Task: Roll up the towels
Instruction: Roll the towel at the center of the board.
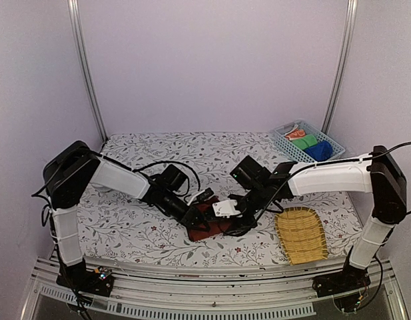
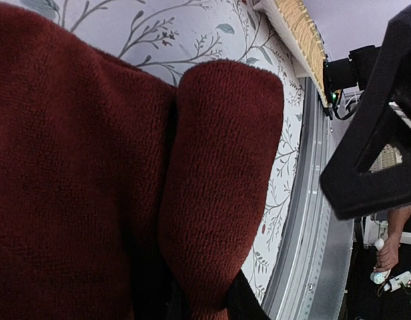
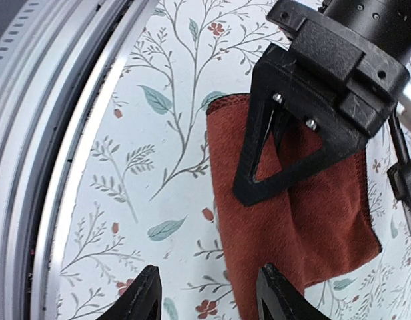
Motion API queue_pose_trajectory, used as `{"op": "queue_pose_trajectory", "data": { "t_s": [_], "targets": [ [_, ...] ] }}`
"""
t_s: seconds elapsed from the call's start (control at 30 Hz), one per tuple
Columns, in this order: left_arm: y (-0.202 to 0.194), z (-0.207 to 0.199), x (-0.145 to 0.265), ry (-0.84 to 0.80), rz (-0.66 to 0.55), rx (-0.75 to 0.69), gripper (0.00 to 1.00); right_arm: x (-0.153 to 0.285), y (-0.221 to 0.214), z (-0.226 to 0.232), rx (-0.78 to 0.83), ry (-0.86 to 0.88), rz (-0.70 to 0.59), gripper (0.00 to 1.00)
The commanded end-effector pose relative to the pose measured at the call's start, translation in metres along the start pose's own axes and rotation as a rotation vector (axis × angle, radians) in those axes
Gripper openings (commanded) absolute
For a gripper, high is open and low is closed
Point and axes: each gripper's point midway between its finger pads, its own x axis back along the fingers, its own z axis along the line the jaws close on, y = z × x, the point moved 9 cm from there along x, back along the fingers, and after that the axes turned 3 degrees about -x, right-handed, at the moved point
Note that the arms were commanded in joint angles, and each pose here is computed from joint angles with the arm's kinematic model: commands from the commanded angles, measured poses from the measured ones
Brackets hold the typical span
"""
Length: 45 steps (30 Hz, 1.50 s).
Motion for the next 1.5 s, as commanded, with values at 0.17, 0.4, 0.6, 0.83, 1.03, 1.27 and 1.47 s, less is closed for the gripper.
{"op": "queue_pose_trajectory", "data": {
  "t_s": [0.17,0.4,0.6,0.83,1.03,1.27,1.47],
  "targets": [
    [-0.036,0.026,-0.016,0.055,0.151,0.171,0.11,-0.051,0.001,-0.011,0.167,-0.187,0.113,0.52],
    [-0.031,0.023,-0.009,0.095,0.144,0.132,0.28,-0.081,-0.026,0.000,0.194,-0.109,0.207,0.28],
    [-0.009,-0.004,0.029,0.233,-0.011,0.000,0.45,-0.074,-0.028,0.026,0.140,0.135,0.200,0.13],
    [-0.012,-0.044,0.078,0.370,-0.358,-0.112,0.50,-0.072,-0.024,0.038,-0.030,0.440,0.208,0.11],
    [-0.040,-0.095,0.084,0.536,-0.457,-0.349,0.53,-0.091,-0.033,0.004,-0.279,0.626,0.236,0.11],
    [-0.079,-0.127,0.062,0.674,-0.401,-0.491,0.51,-0.127,-0.046,-0.032,-0.448,0.733,0.280,0.13],
    [-0.091,-0.125,0.029,0.710,-0.216,-0.633,0.51,-0.138,-0.055,-0.033,-0.492,0.720,0.334,0.14]
  ]
}}
